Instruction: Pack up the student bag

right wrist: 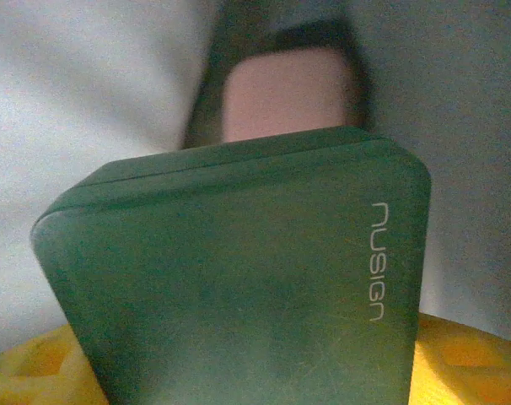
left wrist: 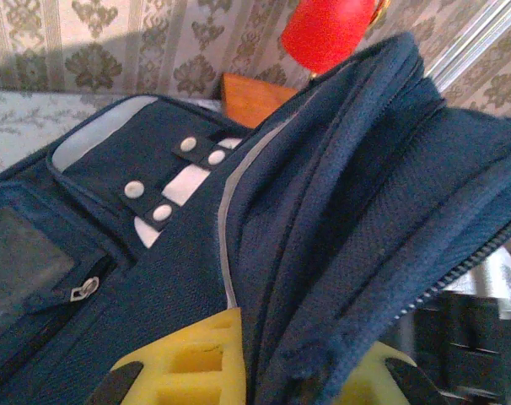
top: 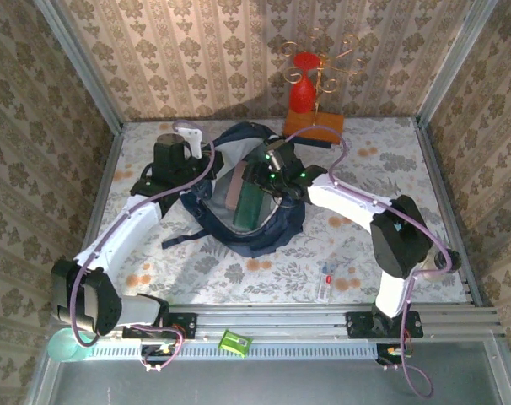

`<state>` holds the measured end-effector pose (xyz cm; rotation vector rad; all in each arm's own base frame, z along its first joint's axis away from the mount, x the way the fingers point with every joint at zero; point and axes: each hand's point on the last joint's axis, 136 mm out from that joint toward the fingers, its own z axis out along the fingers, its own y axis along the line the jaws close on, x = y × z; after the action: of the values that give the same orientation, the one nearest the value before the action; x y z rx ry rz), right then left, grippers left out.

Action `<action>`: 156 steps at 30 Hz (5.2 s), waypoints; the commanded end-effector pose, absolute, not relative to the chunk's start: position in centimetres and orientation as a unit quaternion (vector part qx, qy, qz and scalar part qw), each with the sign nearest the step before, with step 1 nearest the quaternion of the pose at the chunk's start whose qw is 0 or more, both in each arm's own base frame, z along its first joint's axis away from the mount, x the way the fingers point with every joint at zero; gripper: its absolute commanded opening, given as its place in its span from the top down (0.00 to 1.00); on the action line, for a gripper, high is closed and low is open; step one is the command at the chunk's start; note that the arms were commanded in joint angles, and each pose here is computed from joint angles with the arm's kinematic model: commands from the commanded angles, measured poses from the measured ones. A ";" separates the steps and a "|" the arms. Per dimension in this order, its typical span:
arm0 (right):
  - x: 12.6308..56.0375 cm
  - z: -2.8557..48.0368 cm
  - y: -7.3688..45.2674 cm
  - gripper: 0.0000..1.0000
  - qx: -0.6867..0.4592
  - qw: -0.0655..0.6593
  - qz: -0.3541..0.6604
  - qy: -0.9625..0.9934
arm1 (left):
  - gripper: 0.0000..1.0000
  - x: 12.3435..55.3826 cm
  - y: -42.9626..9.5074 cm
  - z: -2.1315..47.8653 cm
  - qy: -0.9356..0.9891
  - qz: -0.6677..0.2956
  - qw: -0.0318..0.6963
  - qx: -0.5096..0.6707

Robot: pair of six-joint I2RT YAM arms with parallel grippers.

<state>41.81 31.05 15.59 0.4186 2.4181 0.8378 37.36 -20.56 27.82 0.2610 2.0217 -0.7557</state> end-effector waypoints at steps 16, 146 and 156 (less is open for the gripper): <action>40.5 21.6 29.7 0.03 0.006 0.317 0.286 0.905 | 1.00 37.5 -20.6 34.7 0.752 -0.337 0.558 0.099; 30.3 8.5 41.7 0.33 0.005 0.293 0.243 0.925 | 1.00 27.3 -13.9 11.7 0.859 -0.359 0.341 -0.125; 30.0 7.5 39.6 0.66 -0.007 0.296 0.167 0.941 | 1.00 27.2 -13.6 11.5 0.863 -0.345 0.350 -0.113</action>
<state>29.39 41.65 8.30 -0.0387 2.5077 0.6089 28.02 -12.80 11.22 -0.3903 2.2262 -0.8698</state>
